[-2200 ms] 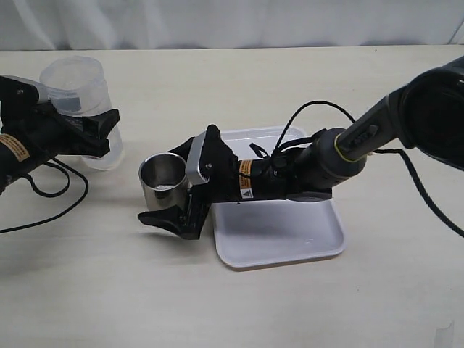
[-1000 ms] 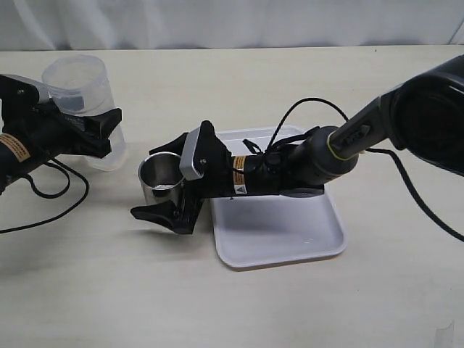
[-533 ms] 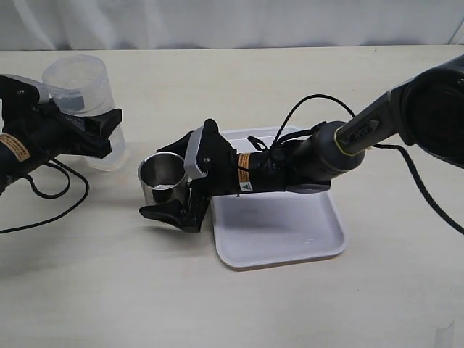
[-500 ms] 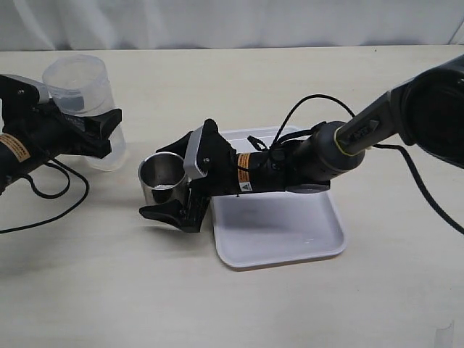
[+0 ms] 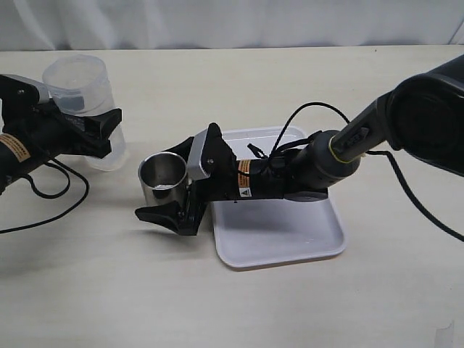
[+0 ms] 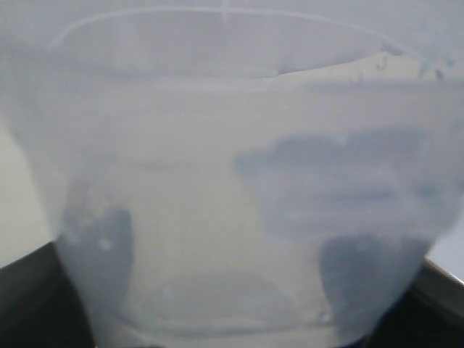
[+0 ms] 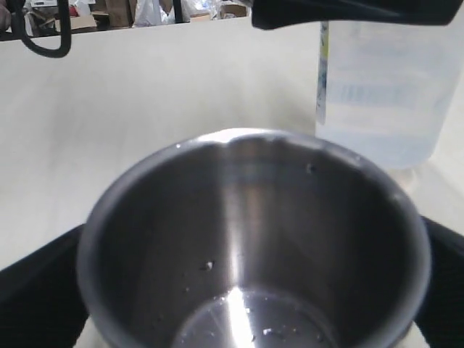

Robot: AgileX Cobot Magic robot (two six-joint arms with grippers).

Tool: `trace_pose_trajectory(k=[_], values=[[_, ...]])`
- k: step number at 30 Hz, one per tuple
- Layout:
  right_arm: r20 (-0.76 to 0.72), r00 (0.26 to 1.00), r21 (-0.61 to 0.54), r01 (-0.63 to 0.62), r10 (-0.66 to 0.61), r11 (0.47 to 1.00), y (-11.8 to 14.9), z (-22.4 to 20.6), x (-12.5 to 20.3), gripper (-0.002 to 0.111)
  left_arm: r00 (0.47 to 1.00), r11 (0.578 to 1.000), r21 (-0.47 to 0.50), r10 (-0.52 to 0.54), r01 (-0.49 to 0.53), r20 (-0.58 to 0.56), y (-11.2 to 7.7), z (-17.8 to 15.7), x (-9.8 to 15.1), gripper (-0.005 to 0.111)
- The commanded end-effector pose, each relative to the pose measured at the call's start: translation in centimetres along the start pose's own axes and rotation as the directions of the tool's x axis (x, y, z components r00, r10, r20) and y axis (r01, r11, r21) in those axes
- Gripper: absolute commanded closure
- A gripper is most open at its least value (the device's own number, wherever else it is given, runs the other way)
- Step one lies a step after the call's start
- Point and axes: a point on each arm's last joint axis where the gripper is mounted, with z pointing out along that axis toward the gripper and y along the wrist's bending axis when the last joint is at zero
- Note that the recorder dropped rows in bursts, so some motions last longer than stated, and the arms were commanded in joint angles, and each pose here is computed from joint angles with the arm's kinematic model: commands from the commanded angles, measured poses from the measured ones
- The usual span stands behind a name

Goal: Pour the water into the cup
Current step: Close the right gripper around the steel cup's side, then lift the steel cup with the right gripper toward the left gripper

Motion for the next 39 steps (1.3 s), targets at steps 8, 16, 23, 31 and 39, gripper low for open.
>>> trace_pose_trajectory(k=[8,16,23,31,39], values=[[0.009,1.000,0.010,-0.013,0.012,1.000,-0.2,-0.2,0.0,0.004,0.998,1.000,0.004,-0.003,0.003,0.062,0.1,0.1,-0.7,0.107],[0.005,1.000,0.012,-0.013,0.012,1.000,-0.2,-0.2,0.1,0.052,0.998,1.000,0.004,-0.003,0.003,0.064,0.1,0.1,-0.8,0.107],[0.004,1.000,0.016,-0.010,0.010,1.000,-0.3,-0.2,0.0,0.085,0.998,1.000,0.007,-0.002,0.001,0.067,0.0,0.1,-0.8,0.107],[-0.080,0.997,0.044,0.017,-0.013,0.999,-1.0,0.0,0.4,0.089,0.996,0.998,0.061,0.017,-0.022,0.089,-0.5,0.1,-1.0,0.107],[-0.079,0.995,0.057,0.060,-0.055,0.997,-1.7,-0.6,-0.9,0.097,0.995,0.996,0.080,0.028,-0.035,0.094,-0.6,0.2,-1.1,0.107]])
